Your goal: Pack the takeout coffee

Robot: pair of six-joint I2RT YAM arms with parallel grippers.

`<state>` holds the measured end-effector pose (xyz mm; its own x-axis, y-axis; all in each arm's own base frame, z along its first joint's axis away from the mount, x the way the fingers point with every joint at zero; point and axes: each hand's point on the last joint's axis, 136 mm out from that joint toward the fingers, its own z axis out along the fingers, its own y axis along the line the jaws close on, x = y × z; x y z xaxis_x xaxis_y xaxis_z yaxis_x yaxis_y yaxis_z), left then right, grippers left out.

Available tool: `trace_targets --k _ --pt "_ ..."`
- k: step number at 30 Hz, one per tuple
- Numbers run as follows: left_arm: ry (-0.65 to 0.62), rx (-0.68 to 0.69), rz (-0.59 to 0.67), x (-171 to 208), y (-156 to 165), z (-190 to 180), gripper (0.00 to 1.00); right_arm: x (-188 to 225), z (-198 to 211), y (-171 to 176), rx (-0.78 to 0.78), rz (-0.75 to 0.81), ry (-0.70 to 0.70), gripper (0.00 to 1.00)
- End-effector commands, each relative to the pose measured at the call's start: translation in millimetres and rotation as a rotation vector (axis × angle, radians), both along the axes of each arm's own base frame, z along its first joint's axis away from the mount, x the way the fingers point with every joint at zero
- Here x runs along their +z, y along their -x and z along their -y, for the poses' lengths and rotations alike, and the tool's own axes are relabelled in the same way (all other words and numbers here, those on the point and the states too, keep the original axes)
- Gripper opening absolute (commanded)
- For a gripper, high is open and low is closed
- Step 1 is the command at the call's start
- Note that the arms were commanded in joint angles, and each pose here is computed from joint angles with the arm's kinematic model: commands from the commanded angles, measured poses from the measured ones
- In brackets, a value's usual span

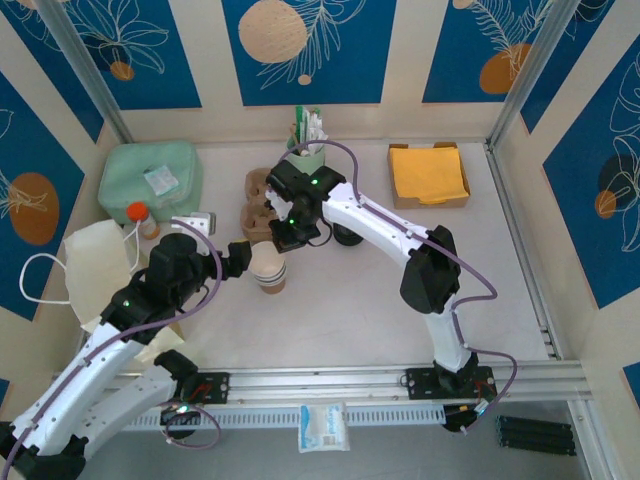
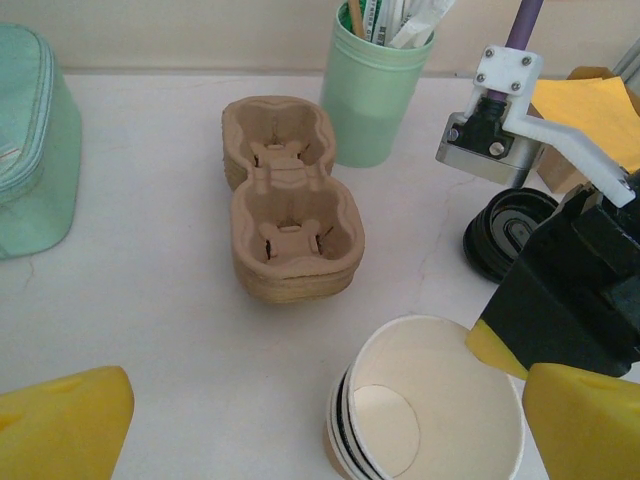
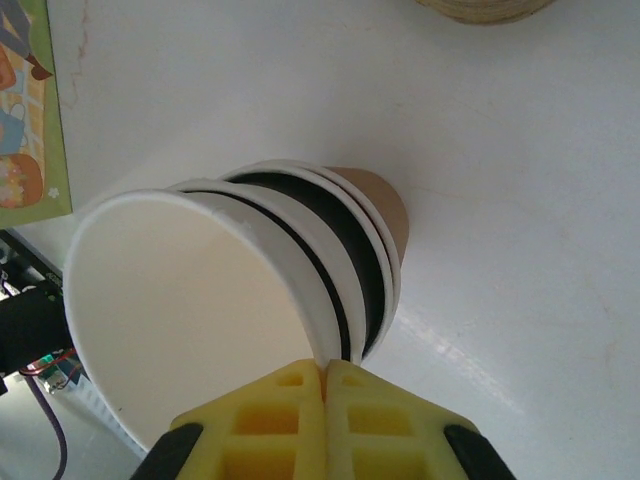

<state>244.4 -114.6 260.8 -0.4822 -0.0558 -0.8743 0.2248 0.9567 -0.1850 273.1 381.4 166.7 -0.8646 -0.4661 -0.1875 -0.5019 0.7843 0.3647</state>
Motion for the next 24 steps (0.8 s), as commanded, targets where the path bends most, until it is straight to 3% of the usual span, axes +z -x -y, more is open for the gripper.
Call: trace_targets --k 1,24 --pt "0.004 -0.001 -0.006 -3.1 3.7 -0.8 0.99 10.0 -4.2 5.2 0.025 -0.009 -0.017 0.0" --pt "0.041 0.004 0.024 15.7 4.4 -0.9 0.99 74.4 -5.0 -3.4 0.011 0.093 -0.129 0.0"
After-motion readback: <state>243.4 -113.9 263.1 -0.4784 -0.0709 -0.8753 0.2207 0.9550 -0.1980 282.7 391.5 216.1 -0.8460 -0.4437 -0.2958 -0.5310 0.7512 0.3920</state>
